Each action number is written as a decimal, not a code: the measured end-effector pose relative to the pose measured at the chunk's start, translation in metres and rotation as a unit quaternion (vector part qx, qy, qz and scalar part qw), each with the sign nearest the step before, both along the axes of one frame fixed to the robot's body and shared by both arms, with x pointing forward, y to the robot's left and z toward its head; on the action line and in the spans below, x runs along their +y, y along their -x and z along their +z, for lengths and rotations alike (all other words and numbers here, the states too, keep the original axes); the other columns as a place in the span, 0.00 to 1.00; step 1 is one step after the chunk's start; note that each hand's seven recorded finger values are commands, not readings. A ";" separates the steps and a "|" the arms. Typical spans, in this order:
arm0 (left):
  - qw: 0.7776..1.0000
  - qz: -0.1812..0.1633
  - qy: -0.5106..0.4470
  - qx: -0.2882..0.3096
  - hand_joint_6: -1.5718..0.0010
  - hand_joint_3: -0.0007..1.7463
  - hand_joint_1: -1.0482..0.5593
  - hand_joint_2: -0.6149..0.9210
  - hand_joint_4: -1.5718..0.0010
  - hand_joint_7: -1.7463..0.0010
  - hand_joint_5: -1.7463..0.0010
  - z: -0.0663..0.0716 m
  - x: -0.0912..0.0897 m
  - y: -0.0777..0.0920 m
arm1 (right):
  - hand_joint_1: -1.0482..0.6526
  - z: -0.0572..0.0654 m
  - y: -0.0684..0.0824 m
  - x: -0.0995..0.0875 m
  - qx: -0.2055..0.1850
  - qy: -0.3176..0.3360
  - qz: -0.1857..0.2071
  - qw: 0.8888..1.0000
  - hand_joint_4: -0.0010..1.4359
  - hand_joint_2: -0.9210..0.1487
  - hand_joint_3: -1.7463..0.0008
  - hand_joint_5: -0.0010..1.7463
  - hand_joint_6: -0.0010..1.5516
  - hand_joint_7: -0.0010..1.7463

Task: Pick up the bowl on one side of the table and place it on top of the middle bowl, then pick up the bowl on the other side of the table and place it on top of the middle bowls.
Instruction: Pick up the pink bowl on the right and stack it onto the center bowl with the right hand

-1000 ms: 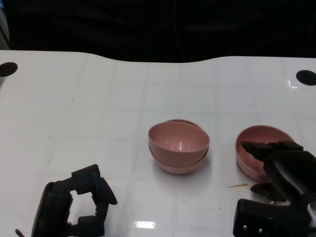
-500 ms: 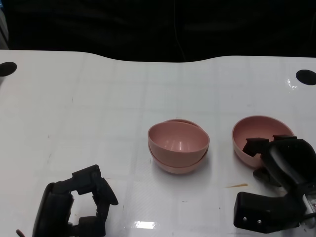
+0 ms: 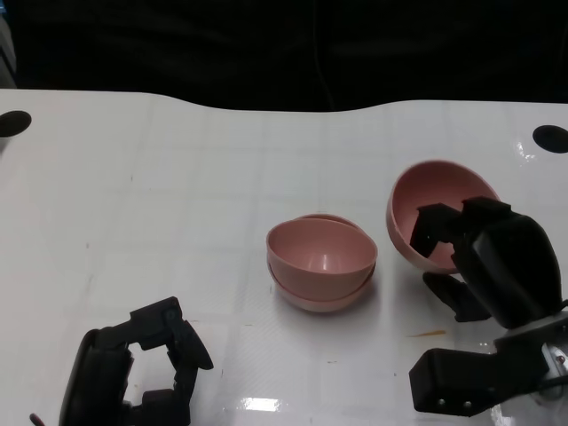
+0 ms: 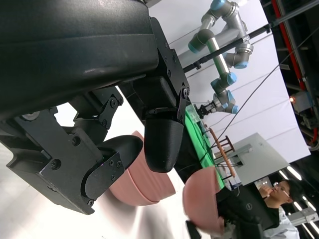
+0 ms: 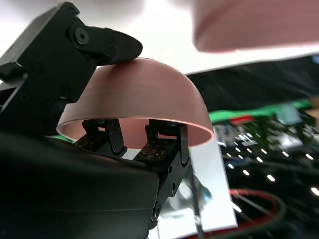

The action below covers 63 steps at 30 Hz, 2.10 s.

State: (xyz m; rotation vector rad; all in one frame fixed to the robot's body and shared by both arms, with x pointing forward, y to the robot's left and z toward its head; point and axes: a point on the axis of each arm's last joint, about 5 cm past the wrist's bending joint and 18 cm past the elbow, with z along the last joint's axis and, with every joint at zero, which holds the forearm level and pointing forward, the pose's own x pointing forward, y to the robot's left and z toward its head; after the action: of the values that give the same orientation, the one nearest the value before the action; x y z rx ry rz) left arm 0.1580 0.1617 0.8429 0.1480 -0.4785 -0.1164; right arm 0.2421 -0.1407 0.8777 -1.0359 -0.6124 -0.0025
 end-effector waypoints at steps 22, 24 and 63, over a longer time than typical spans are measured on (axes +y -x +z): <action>1.000 -0.008 -0.001 0.002 0.44 0.77 0.60 0.65 0.42 0.15 0.03 -0.001 -0.001 0.001 | 0.55 0.031 -0.027 0.048 0.040 -0.090 0.212 0.972 0.69 0.63 0.15 1.00 0.52 0.97; 1.000 -0.008 -0.002 0.003 0.44 0.76 0.60 0.65 0.42 0.15 0.03 -0.001 -0.001 0.001 | 0.55 0.029 -0.029 0.051 0.054 -0.083 0.221 0.970 0.69 0.62 0.15 1.00 0.52 0.98; 1.000 -0.011 -0.005 0.007 0.43 0.77 0.62 0.65 0.42 0.16 0.02 -0.002 -0.003 0.003 | 0.31 0.047 -0.022 0.029 0.031 0.000 0.184 0.982 0.38 0.00 0.87 0.40 0.50 0.05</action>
State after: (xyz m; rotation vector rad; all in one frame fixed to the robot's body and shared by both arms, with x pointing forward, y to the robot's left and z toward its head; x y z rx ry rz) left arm 0.1551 0.1590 0.8410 0.1521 -0.4658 -0.1423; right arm 0.2646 -0.1119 0.9247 -0.9071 -0.7395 0.3539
